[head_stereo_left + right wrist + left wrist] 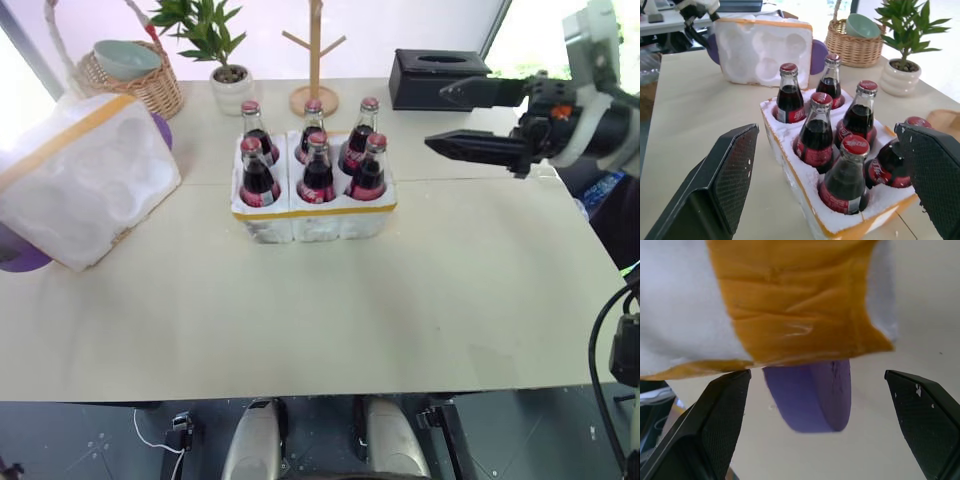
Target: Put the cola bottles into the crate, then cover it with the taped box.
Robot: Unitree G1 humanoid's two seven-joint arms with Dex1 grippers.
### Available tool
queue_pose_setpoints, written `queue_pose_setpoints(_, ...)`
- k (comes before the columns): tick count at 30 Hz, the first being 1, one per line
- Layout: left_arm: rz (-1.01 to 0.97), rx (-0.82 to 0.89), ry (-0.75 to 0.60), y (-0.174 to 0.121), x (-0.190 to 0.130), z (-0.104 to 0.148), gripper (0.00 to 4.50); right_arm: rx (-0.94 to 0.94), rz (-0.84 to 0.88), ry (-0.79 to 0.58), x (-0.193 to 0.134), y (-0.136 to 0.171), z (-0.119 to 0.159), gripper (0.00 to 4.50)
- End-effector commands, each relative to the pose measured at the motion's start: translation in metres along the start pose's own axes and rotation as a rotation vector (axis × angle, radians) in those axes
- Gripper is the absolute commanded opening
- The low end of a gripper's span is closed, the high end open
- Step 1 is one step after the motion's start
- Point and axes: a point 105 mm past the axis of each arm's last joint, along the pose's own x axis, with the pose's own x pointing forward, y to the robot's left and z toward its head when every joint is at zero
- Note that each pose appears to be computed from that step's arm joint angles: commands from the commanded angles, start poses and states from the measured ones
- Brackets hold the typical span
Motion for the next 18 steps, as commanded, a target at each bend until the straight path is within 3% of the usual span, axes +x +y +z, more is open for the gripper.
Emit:
queue_pose_setpoints(1,0.059,-0.028,0.011,0.006,0.000,-0.004,4.50,-0.042,-0.028,-0.035,-0.008,0.002,0.014,4.45)
queue_pose_setpoints(7,0.092,-0.085,-0.020,0.008,0.010,-0.001,4.50,-0.047,-0.035,-0.004,-0.014,0.008,0.009,4.45)
queue_pose_setpoints(10,0.053,-0.121,-0.062,0.004,0.010,0.005,3.68,-0.048,-0.030,0.019,-0.017,0.010,0.006,4.50)
queue_pose_setpoints(16,0.035,-0.103,-0.049,0.004,0.008,0.006,0.88,-0.025,-0.017,0.038,-0.019,0.011,0.002,4.50)
queue_pose_setpoints(18,0.064,-0.089,-0.049,0.007,0.006,0.007,0.36,-0.045,-0.023,0.047,-0.019,0.011,0.000,4.50)
